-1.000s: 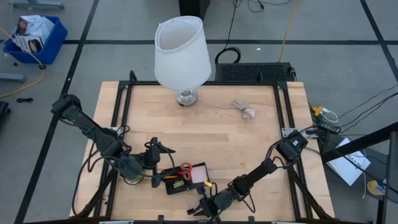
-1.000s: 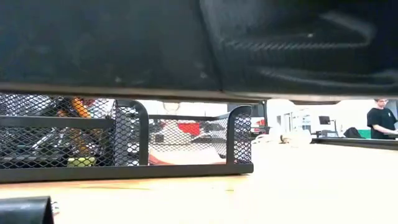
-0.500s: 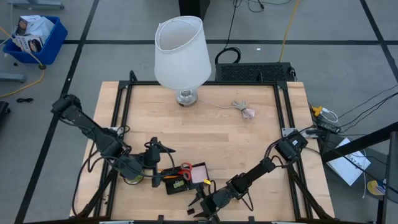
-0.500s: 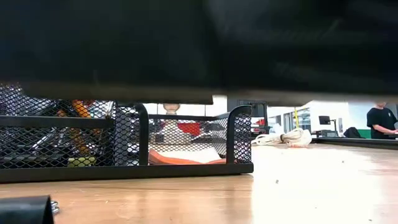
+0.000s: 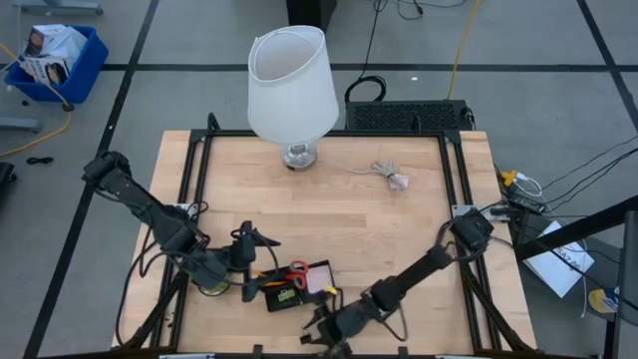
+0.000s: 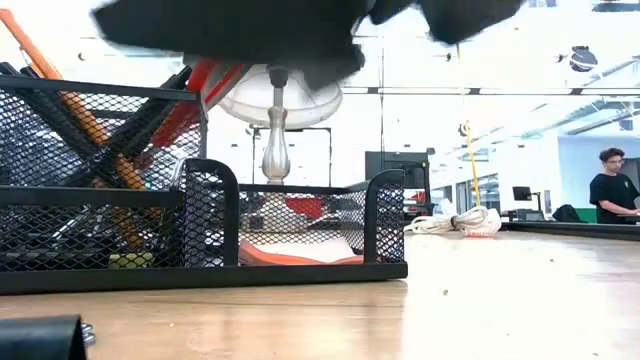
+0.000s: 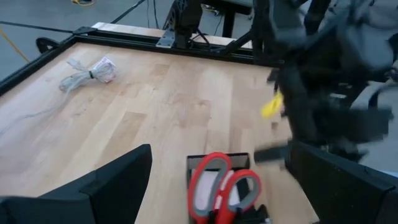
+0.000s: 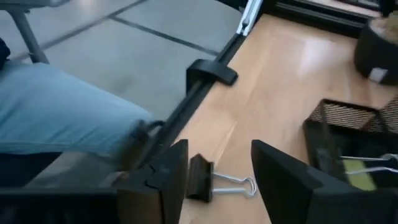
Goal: Pick and place office supplies into organizer
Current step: Put the black paper clip into the black desk organizer
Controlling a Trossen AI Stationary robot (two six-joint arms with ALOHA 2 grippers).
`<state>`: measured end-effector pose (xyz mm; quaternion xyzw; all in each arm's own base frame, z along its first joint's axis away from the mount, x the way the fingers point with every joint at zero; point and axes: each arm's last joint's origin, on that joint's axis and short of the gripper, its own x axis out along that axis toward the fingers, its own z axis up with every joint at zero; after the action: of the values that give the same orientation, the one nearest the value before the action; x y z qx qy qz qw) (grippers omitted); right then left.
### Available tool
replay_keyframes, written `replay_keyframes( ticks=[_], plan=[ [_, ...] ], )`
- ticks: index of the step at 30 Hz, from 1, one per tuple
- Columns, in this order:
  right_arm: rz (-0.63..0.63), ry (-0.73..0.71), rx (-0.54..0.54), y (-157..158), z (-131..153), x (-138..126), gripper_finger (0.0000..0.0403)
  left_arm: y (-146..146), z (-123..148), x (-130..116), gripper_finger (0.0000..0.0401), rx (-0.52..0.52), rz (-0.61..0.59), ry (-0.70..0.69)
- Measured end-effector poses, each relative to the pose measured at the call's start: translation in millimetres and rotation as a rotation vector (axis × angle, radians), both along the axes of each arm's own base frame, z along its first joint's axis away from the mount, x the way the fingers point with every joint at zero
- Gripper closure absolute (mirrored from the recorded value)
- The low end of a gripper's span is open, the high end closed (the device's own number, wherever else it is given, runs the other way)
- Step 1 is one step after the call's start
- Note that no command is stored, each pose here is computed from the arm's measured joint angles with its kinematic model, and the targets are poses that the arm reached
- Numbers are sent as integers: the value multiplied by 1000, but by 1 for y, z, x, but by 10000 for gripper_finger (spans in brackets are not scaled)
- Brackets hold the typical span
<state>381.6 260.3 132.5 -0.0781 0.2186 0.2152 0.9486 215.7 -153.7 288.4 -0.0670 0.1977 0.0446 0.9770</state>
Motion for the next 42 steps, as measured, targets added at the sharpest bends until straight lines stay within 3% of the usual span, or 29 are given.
replay_keyframes(
  ticks=[7,11,17,23,28,32,38,42],
  plan=[
    [-84,24,-77,12,53,-48,260,-1,0,0,15,-61,18,-4],
    [-51,-95,60,3,68,-84,275,-1,0,0,15,-82,27,-5],
    [-90,-268,202,-59,66,-155,305,0,0,0,15,-73,30,-9],
    [-158,-378,287,-127,79,-205,316,6,0,3,15,-37,85,-20],
    [-209,-490,322,-171,71,-242,317,9,-1,4,15,-26,80,3],
    [-212,-538,358,-191,65,-262,317,7,-3,4,15,1,21,29],
    [-254,-515,312,-209,70,-278,317,0,-12,12,15,52,-54,63],
    [-286,-594,288,-220,76,-289,317,-7,-21,23,15,74,-200,87]
  ],
)
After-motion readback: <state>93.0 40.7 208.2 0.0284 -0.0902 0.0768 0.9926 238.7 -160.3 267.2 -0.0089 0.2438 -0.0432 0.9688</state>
